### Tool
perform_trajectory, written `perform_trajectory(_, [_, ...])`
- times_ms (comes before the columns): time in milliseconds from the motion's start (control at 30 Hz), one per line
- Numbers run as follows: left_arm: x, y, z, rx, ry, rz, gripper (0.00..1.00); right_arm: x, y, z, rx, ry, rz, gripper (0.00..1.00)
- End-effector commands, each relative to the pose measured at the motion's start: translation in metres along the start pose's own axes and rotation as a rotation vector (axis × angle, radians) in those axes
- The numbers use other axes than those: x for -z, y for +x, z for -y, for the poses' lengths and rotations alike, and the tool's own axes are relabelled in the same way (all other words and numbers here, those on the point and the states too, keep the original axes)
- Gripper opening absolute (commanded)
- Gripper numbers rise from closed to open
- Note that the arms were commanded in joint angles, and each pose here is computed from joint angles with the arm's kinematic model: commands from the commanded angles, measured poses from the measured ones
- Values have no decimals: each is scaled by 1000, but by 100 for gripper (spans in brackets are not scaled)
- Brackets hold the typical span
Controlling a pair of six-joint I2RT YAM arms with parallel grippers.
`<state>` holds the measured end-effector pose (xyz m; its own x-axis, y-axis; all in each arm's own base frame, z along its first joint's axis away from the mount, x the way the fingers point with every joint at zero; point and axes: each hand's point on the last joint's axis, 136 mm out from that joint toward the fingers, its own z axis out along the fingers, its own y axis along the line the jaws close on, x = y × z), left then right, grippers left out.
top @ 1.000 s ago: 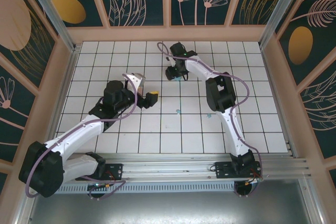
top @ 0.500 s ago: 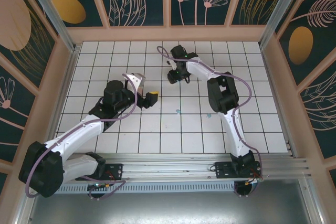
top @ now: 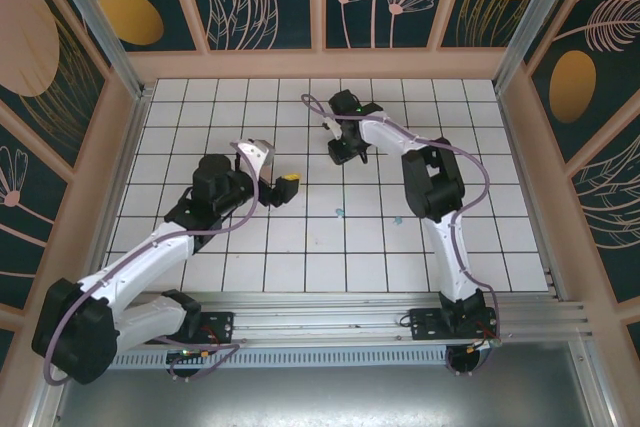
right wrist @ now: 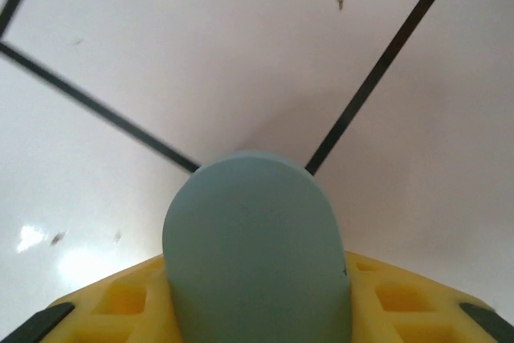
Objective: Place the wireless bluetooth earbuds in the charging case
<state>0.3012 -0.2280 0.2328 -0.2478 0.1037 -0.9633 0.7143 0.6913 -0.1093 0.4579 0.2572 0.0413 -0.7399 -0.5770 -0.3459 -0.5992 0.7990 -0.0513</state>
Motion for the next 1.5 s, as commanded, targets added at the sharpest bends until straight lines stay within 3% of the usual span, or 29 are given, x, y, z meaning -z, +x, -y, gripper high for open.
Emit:
perform_trajectory(0, [14,-21,18,-139,74,62,94,67,-24,-17,119,-51,147,24])
perform_trajectory(300, [32,-41,53,-353,236,153,93,153,5,-74,441,-169,213,24])
perform_trajectory(500, [31,-40,65,-430,314,175,91,202,18,-114,544,-250,263,26])
perform_trajectory(833, [31,-36,68,-468,333,183,83,236,51,-153,687,-275,258,26])
perform_trajectory(1133, [32,-19,82,-411,456,124,86,275,67,-175,712,-405,320,26])
perform_trajectory(1467, [22,-33,87,-396,521,146,76,273,76,-182,737,-415,295,26])
